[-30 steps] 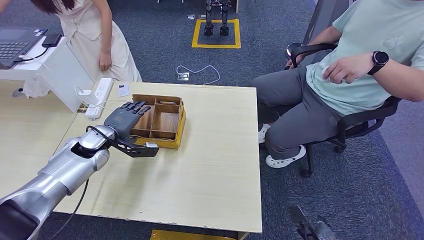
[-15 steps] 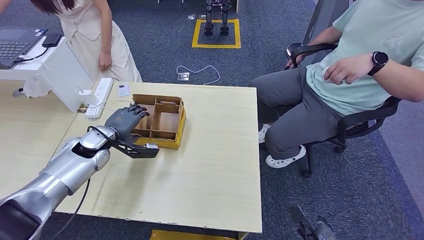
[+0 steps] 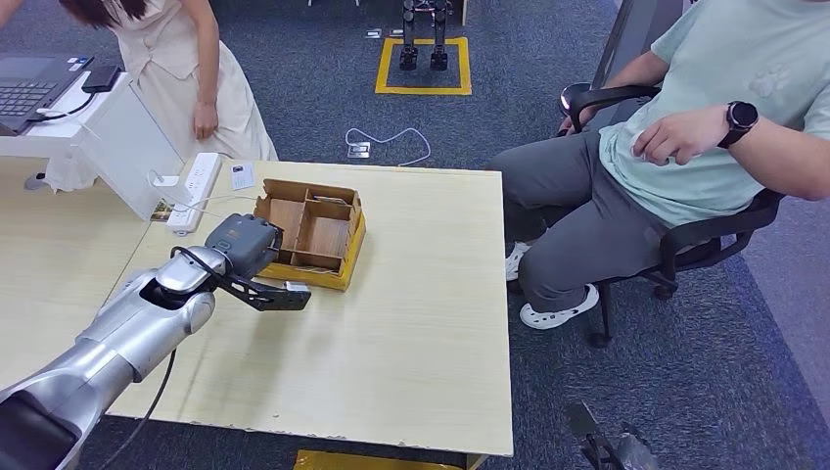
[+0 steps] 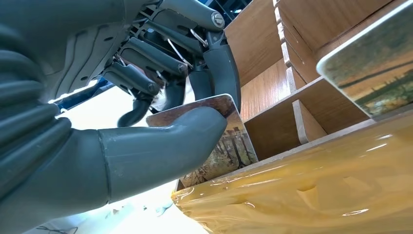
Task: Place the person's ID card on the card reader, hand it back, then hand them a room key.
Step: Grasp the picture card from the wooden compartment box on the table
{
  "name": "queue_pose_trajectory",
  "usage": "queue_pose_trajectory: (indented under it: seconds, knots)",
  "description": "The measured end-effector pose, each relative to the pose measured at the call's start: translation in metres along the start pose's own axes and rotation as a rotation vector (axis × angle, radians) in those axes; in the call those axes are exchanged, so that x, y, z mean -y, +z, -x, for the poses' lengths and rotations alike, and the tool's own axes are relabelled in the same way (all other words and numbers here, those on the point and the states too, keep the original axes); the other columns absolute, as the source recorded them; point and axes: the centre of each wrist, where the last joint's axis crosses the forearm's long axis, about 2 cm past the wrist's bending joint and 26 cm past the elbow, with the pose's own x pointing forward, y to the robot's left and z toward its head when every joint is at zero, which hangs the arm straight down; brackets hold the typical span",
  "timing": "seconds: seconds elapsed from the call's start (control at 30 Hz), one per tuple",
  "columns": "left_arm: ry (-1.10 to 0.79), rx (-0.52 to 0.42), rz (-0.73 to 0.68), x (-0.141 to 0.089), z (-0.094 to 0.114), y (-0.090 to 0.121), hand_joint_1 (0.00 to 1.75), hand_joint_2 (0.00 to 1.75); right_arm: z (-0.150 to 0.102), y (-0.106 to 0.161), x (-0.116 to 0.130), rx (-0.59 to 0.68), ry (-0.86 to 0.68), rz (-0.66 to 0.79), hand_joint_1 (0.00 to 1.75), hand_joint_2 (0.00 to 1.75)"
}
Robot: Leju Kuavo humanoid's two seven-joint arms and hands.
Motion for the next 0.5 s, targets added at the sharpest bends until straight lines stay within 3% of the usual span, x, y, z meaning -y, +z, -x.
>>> queue_pose_trajectory:
  seconds: [0.5]
  knots:
    - [0.001, 0.006, 0.008, -0.0015, 0.0011, -0.0004, 1.75, 1.75, 0.0000, 0.0000, 0.0000, 0.000, 0.001, 0.001, 0.00, 0.00]
